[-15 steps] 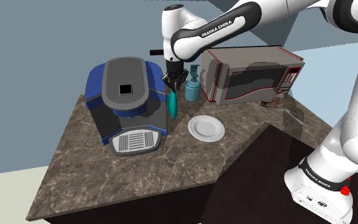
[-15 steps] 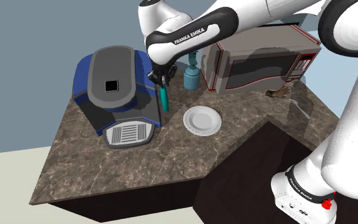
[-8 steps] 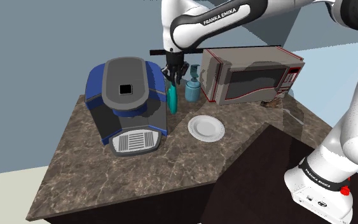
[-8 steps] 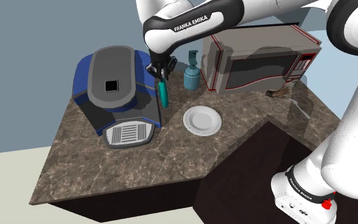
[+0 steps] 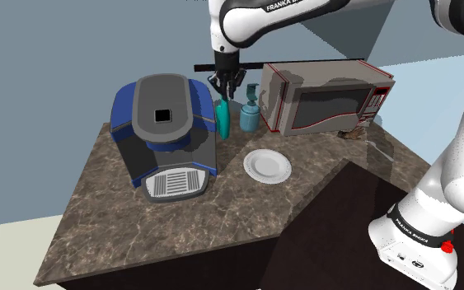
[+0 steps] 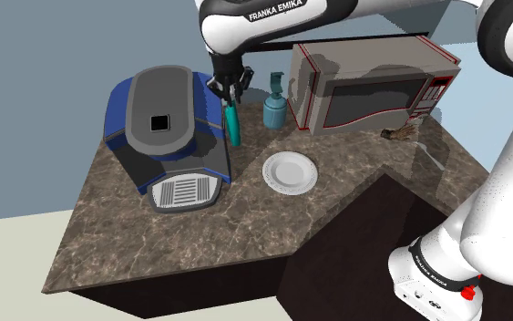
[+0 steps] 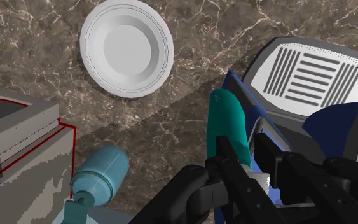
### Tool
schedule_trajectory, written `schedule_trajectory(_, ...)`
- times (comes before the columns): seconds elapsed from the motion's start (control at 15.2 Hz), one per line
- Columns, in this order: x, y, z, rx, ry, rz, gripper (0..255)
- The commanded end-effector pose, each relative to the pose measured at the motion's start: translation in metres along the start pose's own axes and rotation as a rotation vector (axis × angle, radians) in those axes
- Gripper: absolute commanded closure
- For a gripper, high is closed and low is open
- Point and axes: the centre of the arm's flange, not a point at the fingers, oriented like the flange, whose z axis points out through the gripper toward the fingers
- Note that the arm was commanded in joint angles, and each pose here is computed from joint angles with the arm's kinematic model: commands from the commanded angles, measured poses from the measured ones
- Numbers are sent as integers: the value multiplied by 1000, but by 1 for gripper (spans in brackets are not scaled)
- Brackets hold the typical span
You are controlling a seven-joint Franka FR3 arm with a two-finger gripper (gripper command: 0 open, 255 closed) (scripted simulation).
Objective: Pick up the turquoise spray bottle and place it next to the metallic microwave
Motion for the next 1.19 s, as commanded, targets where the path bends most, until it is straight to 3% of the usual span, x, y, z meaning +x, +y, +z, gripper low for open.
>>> schedule_trajectory(0.0, 0, 1, -11, 0, 0, 0, 255)
schedule_trajectory(1.12, 7, 9, -100, 0, 0, 0, 255)
